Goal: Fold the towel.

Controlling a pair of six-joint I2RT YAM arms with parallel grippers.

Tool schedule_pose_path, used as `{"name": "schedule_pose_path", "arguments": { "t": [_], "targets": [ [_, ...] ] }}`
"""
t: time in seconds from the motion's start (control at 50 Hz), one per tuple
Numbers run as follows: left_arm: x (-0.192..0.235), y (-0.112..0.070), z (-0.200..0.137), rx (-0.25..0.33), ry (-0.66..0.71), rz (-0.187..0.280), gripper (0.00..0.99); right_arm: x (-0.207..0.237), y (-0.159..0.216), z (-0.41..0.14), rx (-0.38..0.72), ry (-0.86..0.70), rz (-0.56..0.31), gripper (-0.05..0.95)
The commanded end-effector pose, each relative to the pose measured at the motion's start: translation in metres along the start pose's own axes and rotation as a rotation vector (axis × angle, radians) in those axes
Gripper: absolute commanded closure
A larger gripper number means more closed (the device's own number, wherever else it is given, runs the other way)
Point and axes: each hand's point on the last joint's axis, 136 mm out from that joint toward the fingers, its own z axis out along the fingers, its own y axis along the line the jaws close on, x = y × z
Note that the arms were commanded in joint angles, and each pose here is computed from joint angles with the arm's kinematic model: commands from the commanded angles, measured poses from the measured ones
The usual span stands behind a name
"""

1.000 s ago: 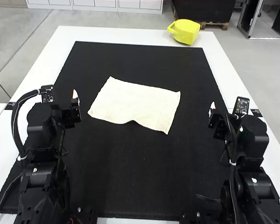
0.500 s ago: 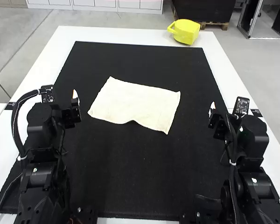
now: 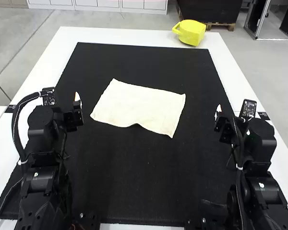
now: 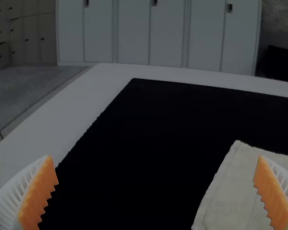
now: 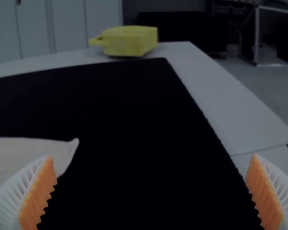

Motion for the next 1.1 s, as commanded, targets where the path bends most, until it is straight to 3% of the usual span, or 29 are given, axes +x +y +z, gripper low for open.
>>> {"name": "schedule_pose_path", "arguments": {
  "t": [0.0,0.96,1.02,1.08],
  "targets": [
    [-0.001,0.003,0.0,-0.016,-0.007,-0.008,0.034,-0.001,0.003,0.0,-0.016,-0.011,0.01,-0.01],
    [-0.001,0.003,0.0,-0.016,-0.007,-0.017,0.034,-0.002,0.003,0.0,-0.016,-0.013,0.01,-0.01],
    [-0.003,0.003,0.0,-0.015,-0.016,0.012,0.034,-0.005,0.003,0.0,-0.015,-0.025,0.006,-0.01],
    [-0.007,0.002,0.0,-0.013,-0.034,0.1,0.036,-0.012,0.003,-0.001,-0.013,-0.054,-0.03,-0.01]
  ]
}}
